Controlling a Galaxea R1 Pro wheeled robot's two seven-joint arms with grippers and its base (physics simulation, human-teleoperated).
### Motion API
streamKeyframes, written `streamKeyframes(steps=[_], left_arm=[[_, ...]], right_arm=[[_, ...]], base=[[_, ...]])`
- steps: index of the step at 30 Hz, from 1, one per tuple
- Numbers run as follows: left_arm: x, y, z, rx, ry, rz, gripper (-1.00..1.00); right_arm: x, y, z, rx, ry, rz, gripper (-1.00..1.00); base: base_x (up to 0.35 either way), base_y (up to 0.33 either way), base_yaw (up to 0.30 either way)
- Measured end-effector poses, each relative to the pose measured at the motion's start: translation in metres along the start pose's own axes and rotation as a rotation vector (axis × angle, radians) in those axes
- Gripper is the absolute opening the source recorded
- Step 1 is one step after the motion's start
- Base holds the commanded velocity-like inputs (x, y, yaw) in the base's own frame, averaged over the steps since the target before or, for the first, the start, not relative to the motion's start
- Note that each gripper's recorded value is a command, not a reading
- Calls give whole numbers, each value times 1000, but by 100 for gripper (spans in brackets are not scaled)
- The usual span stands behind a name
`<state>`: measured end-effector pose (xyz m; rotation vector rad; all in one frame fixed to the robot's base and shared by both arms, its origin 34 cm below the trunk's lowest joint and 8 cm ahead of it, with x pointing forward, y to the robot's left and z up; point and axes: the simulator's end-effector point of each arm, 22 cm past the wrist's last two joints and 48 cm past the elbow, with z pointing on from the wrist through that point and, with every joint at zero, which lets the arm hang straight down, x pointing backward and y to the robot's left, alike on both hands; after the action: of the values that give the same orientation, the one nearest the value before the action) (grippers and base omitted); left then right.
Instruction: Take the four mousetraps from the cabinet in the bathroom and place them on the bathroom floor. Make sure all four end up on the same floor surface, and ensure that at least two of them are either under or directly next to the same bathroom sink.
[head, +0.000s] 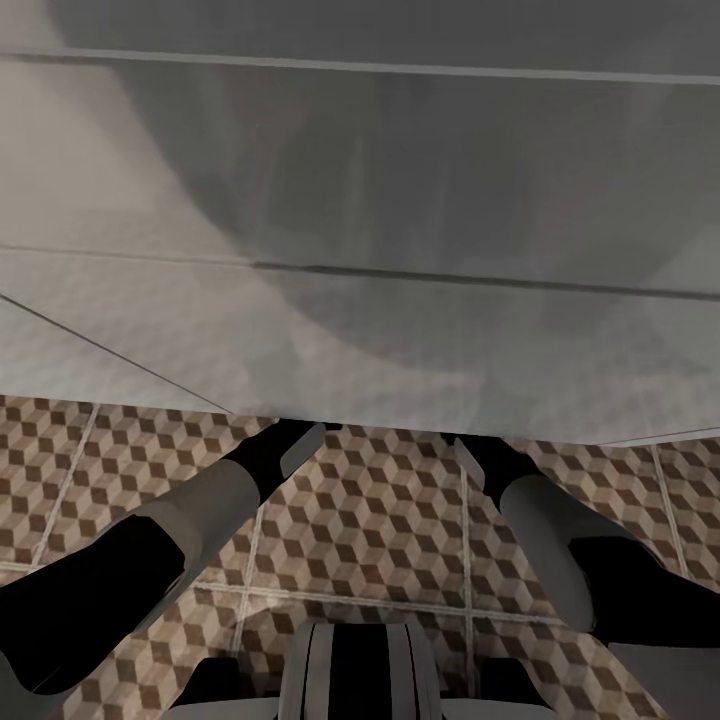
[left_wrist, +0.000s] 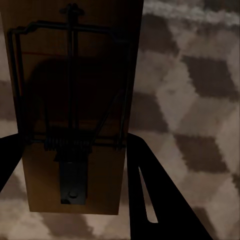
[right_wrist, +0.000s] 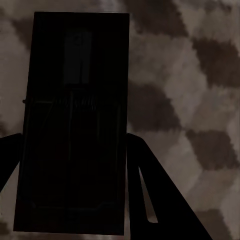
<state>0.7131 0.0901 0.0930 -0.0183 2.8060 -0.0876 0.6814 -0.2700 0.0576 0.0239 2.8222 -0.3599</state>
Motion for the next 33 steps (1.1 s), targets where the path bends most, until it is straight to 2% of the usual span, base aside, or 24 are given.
streamKeyframes(steps=[11,33], left_arm=[[2,3,1,-12,6,16,-100],[4,6,2,-19,12,17,-100]], right_arm=[[-3,0,0,-1,-2,0,-100],[-1,1,1,-3,-18,6,-100]], base=[[0,0,0],[0,0,0]])
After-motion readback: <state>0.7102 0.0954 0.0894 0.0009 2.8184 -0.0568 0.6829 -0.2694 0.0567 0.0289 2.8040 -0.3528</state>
